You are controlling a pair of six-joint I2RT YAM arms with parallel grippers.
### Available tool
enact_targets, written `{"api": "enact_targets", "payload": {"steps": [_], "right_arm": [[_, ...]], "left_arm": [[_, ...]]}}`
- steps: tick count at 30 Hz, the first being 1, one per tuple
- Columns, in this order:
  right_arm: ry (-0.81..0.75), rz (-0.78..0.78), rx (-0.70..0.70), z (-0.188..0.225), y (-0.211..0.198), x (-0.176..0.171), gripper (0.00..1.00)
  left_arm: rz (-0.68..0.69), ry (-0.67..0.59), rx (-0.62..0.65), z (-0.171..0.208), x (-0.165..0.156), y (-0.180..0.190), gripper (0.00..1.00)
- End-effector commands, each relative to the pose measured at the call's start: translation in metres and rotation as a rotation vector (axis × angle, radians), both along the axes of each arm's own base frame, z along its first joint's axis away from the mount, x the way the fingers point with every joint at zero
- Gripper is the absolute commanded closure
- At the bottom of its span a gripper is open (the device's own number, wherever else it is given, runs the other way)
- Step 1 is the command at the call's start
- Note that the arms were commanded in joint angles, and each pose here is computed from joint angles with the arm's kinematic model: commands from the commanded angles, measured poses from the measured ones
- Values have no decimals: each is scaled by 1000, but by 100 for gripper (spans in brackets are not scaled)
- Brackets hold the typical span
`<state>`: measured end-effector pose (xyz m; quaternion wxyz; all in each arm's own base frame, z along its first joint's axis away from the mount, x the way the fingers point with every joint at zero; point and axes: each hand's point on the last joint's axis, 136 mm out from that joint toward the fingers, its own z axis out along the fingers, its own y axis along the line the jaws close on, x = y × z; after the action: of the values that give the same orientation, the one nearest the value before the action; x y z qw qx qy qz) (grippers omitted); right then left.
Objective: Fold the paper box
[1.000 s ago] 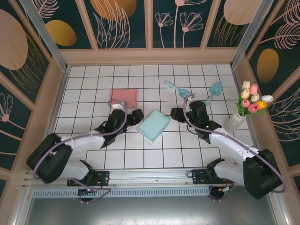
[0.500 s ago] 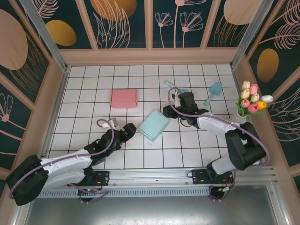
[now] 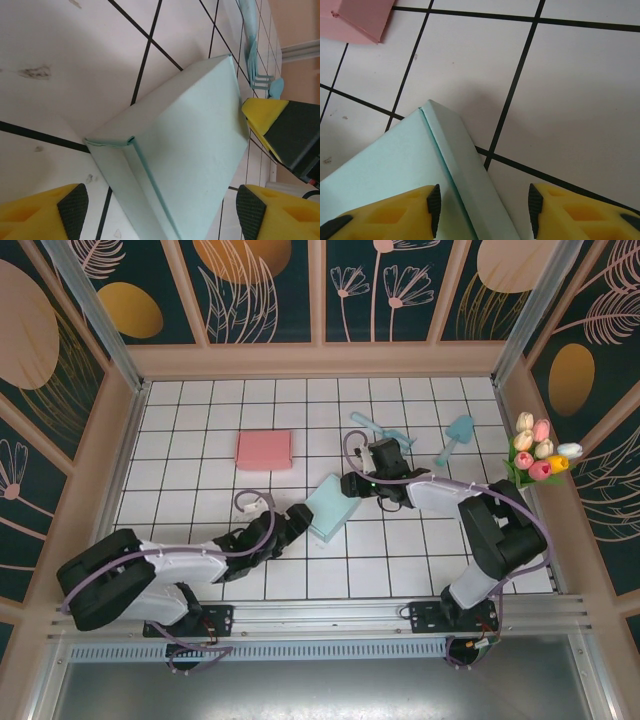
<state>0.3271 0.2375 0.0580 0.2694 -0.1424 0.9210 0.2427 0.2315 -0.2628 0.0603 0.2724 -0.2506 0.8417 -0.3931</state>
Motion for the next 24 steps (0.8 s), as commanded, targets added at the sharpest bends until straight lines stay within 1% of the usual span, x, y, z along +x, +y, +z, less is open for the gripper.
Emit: {"api": "enact_targets", "payload": {"steps": [1,12,16,20,24], "right_arm": [[16,38,10,-2,6,-6,49],[57,47,53,-11,7,-20,50],[62,46,89,-8,8,-26,50],[52,35,137,1,8,-32,51],[39,12,198,10,7,-39,53]], "left_arm": [[-7,-34,-71,18,10,-20,21],[15,-31,-26,9,21,-27,21],[18,-39,-6,7,25,-29,21],[13,-67,-3,16,32,-36,21],[2,-104,3,34,41,-47,21]]}}
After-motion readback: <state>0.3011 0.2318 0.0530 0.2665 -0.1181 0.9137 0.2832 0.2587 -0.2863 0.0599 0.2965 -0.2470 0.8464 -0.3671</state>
